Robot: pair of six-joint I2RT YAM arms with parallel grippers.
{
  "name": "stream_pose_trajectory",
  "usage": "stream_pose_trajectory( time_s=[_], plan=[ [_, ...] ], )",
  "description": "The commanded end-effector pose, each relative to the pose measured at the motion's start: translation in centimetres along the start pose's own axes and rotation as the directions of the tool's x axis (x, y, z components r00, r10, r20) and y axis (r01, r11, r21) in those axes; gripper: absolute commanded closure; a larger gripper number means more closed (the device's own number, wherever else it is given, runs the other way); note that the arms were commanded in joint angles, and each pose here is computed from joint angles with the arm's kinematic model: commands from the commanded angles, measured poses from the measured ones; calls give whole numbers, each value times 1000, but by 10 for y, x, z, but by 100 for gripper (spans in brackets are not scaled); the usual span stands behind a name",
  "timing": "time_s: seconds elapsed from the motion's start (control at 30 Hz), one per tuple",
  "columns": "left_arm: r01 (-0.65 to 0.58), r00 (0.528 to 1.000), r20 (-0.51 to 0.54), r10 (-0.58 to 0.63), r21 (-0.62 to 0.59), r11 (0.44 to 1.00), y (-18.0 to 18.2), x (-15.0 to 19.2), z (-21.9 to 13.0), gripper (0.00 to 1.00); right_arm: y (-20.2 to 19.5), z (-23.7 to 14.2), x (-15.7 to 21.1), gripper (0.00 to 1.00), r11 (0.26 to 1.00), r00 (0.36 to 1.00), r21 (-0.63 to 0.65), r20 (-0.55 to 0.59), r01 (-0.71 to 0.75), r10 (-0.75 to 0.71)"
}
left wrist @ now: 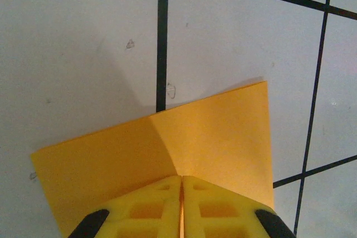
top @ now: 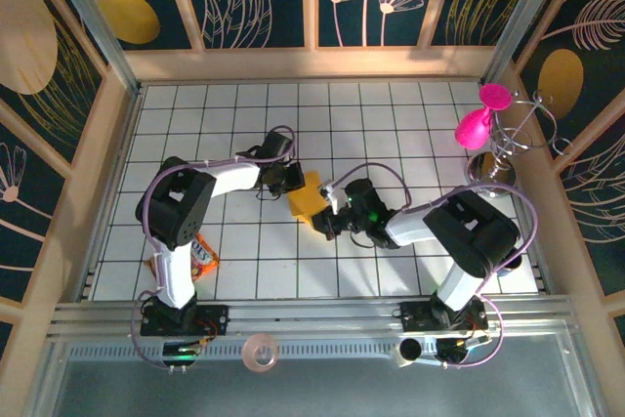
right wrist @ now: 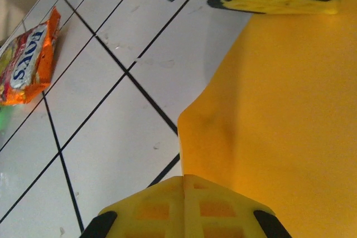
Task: Fold a paper plane with a square sheet of paper (pick it up from the middle)
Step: Third fold the triangle at the center of the table.
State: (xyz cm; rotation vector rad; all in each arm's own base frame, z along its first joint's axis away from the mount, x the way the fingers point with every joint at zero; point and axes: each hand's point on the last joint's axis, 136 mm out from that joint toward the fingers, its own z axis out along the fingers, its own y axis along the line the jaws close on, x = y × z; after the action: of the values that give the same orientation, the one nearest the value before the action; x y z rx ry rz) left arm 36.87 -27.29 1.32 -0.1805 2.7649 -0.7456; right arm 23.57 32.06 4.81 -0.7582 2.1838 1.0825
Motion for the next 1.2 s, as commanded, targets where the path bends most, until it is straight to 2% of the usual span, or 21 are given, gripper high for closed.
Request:
stream_pose_trajectory(
  time_s=[0.0,0.5,1.17],
  plan=[
    [-14,998,-69,7,-106,994,28,19,13,91,-7,-3,-22,100,998,997,33,57,-45,43],
    [-37,995,-92,27,-114,993,29,22,19,92,-46,-1,-23,100,975,994,198,55,-103,94],
    [-40,995,-100,28,-118,992,31,25,21,93,-61,3,-16,100,958,993,260,32,-120,115]
  ],
)
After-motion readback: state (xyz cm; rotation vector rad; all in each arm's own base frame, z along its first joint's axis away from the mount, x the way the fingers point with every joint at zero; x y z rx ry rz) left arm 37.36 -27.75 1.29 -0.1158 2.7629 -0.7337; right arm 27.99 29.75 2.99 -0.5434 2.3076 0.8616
